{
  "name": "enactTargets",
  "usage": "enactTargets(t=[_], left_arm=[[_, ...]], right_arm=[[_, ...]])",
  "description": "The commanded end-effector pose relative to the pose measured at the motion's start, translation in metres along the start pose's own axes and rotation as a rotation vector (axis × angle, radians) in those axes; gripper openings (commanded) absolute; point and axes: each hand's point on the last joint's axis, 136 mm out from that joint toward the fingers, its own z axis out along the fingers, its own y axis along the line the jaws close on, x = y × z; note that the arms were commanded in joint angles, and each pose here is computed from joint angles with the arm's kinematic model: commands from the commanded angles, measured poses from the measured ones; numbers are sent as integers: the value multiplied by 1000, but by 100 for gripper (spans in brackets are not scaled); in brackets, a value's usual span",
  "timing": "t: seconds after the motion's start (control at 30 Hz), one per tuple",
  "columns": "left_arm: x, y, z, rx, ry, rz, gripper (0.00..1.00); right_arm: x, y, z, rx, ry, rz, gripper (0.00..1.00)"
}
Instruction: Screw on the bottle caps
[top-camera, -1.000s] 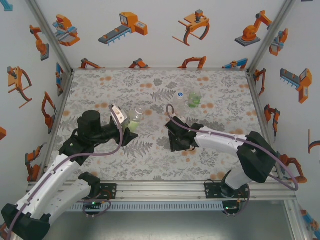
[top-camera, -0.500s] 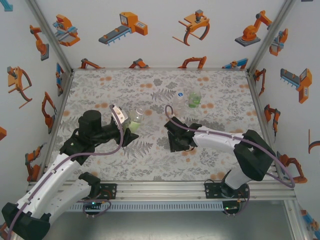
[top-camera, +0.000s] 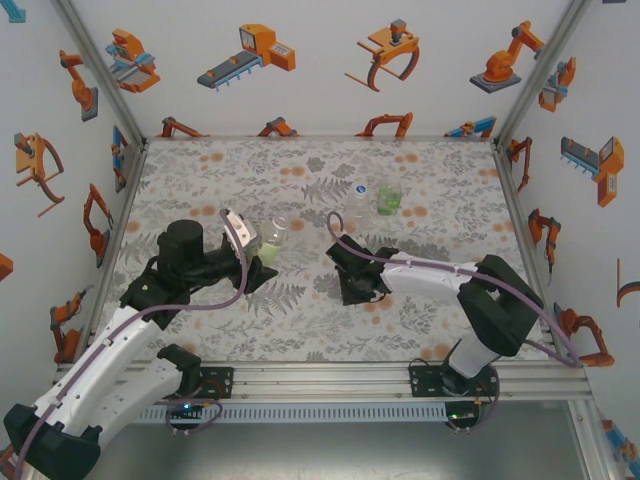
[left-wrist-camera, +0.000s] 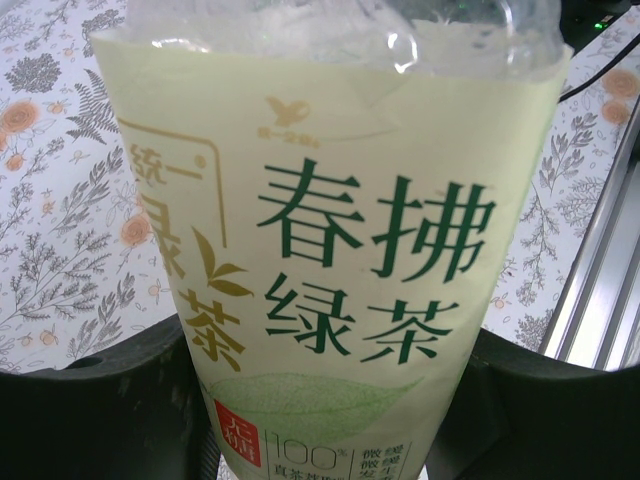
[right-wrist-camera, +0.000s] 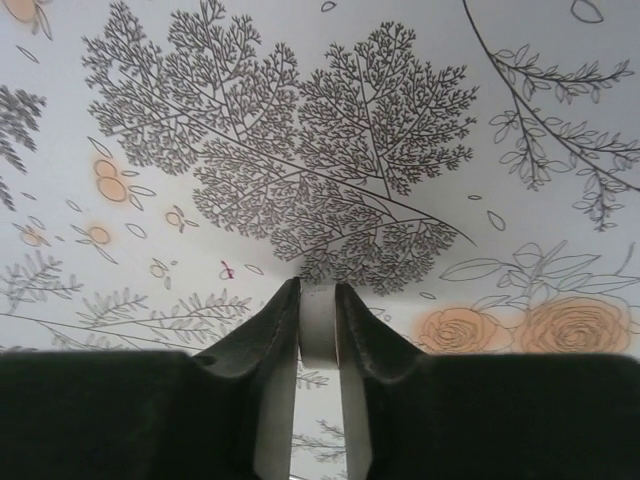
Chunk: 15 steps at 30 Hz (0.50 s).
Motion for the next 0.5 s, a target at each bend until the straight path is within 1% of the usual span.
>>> enactTargets(t=[0.0, 0.17, 0.3, 0.37, 0.47], left_arm=[[-12, -2, -4, 16, -28, 19, 0], [-12, -2, -3, 18, -27, 19, 0], [-12, -2, -3, 19, -27, 18, 0], [-12, -2, -3, 19, -25, 17, 0], [-12, -2, -4, 15, -27, 18, 0]], right_arm=[[-1, 6, -1, -51, -13, 44, 18], [-14, 30, -7, -262, -67, 147, 16], [-14, 29, -1, -405, -87, 262, 17], [-9, 18, 4, -419, -84, 318, 23], [7, -13, 8, -345, -75, 367, 31]])
